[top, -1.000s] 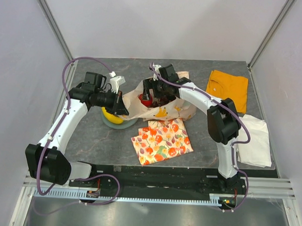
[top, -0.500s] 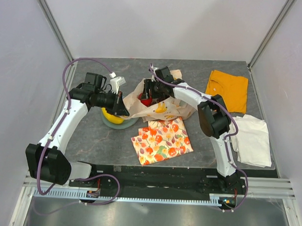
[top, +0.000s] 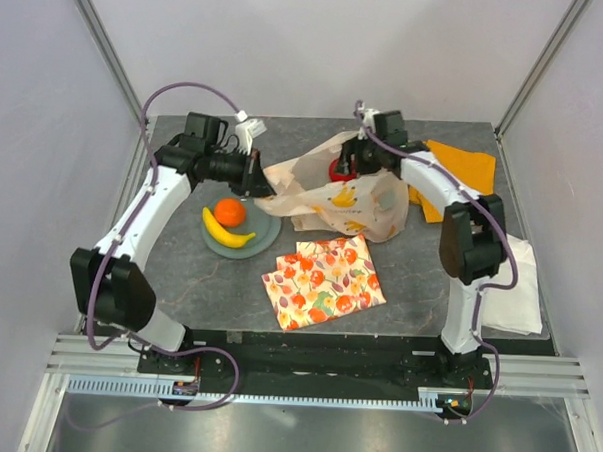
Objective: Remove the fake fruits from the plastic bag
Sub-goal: Take out the fake fruit from the plastic bag.
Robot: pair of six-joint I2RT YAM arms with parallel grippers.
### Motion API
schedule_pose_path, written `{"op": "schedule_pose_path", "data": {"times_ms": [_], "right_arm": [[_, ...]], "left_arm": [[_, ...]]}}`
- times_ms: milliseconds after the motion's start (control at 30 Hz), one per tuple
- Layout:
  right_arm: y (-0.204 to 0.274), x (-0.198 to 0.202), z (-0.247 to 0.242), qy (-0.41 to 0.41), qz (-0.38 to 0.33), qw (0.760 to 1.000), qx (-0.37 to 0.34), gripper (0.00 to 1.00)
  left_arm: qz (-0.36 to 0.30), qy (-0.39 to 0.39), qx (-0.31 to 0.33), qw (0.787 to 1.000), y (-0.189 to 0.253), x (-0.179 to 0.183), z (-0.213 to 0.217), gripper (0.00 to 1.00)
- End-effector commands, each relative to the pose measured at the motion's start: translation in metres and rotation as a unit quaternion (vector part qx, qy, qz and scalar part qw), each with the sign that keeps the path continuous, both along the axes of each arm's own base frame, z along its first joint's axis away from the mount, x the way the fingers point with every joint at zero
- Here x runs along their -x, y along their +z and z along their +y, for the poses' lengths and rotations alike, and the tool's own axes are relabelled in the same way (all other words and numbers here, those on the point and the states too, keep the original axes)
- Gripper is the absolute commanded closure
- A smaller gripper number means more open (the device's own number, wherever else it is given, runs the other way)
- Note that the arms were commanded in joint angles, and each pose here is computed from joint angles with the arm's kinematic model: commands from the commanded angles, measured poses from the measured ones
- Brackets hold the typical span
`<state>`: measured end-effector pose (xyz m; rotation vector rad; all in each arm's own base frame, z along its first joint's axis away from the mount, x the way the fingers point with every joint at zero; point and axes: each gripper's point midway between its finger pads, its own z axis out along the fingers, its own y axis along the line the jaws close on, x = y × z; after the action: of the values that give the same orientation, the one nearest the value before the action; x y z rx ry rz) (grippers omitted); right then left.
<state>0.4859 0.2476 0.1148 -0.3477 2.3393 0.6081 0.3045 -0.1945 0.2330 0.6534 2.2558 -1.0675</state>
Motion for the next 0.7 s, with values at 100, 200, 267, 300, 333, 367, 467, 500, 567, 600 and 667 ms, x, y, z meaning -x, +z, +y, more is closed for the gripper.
{"op": "schedule_pose_path", "data": {"times_ms": [100, 200, 267, 300, 333, 367, 467, 500, 567, 600, 667], "right_arm": [[0.091, 0.015, -0.022, 0.092, -0.06, 0.993, -0.049, 0.82], [0.13, 0.046, -0.006, 0.15, -0.052, 0.983, -0.095, 0.82], [0.164, 0.061, -0.003, 0.174, -0.076, 0.976, -0.109, 0.82], [0.176, 0.067, -0.002, 0.177, -0.079, 0.974, -0.113, 0.82], [0.194, 0.074, -0.001, 0.181, -0.09, 0.972, -0.123, 0.82], [0.215, 0.076, -0.001, 0.184, -0.111, 0.968, -0.128, 0.82], [0.259, 0.086, 0.003, 0.18, -0.145, 0.963, -0.142, 0.81], [0.268, 0.09, 0.004, 0.178, -0.152, 0.962, -0.143, 0.81], [0.295, 0.096, 0.011, 0.182, -0.191, 0.955, -0.134, 0.81], [0.297, 0.101, 0.012, 0.186, -0.2, 0.955, -0.116, 0.81], [0.311, 0.114, 0.025, 0.216, -0.241, 0.942, -0.088, 0.81]], "left_arm": [[-0.027, -0.007, 0.056, 0.998, 0.039, -0.059, -0.044, 0.98], [-0.044, -0.002, 0.057, 0.997, 0.045, -0.086, -0.05, 0.79], [-0.074, -0.003, 0.059, 0.995, 0.061, -0.102, -0.052, 0.71], [-0.086, -0.002, 0.059, 0.995, 0.068, -0.105, -0.052, 0.6], [-0.097, 0.0, 0.057, 0.994, 0.075, -0.108, -0.051, 0.55], [-0.119, 0.001, 0.059, 0.991, 0.09, -0.108, -0.05, 0.49], [-0.132, 0.005, 0.056, 0.99, 0.104, -0.101, -0.042, 0.23], [-0.148, 0.008, 0.059, 0.987, 0.12, -0.09, -0.037, 0.08], [-0.153, 0.026, 0.05, 0.987, 0.126, -0.076, -0.027, 0.01], [-0.183, 0.034, 0.051, 0.981, 0.147, -0.06, -0.02, 0.01], [-0.199, 0.045, 0.039, 0.978, 0.152, -0.043, -0.01, 0.01]]}}
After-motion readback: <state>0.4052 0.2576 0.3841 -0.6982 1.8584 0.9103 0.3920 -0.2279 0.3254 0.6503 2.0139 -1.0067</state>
